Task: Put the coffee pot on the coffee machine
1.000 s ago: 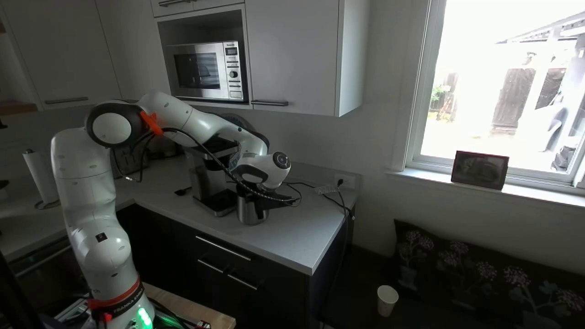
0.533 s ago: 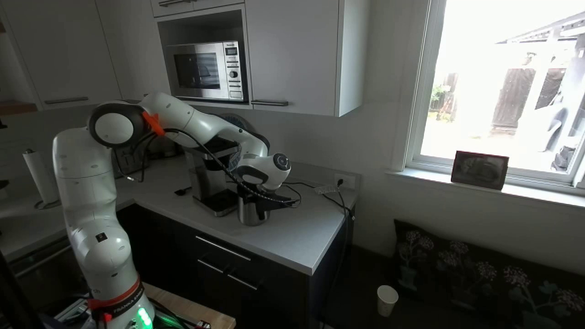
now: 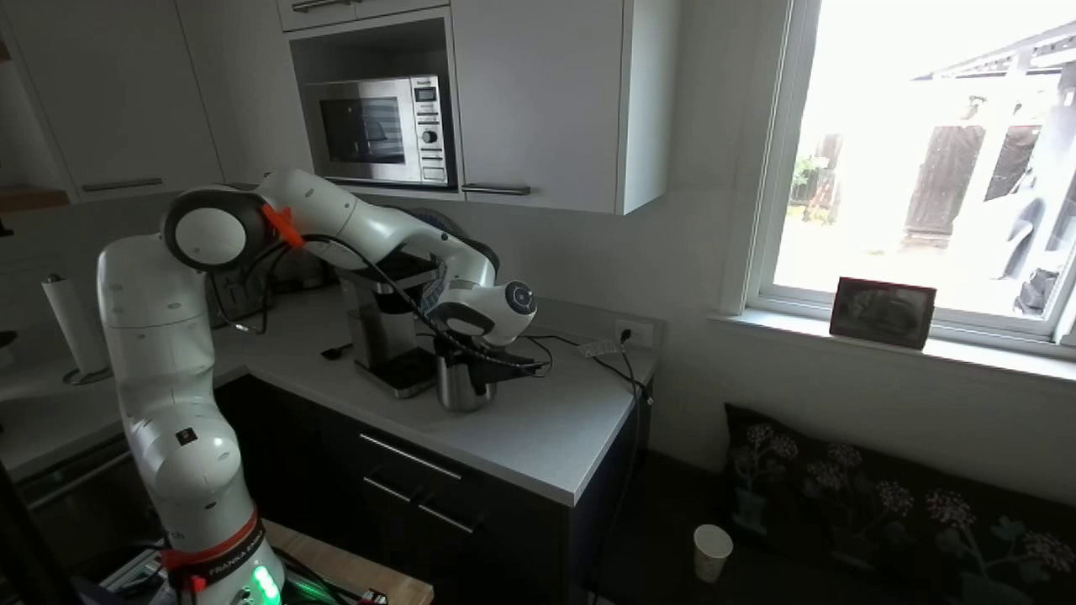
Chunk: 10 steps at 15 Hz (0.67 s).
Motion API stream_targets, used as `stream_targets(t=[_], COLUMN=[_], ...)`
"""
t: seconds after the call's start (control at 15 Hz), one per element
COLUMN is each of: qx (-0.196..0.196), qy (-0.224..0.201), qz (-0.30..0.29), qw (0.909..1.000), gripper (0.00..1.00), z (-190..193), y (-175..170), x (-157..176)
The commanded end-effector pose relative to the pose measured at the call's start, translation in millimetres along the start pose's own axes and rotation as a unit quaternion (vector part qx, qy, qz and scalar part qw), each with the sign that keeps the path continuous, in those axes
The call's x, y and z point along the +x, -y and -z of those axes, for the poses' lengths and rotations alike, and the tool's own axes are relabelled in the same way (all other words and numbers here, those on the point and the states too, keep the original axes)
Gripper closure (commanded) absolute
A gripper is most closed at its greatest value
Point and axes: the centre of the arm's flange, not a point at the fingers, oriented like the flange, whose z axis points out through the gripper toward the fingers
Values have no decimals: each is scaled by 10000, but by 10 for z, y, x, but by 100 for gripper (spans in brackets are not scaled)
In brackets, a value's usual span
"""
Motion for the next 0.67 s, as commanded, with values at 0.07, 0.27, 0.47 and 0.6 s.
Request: stream_targets(t=[0.07, 0.27, 0.47, 0.6], qx=[34, 45, 29, 35], qy=[-323, -409, -573, -651], qz=[196, 265, 373, 378], qw=[9993, 9988, 9977, 9972], gripper=[100, 100, 100, 100], z=[63, 70, 91, 76], y=[-65, -71, -72, -74], x=[128, 172, 203, 188])
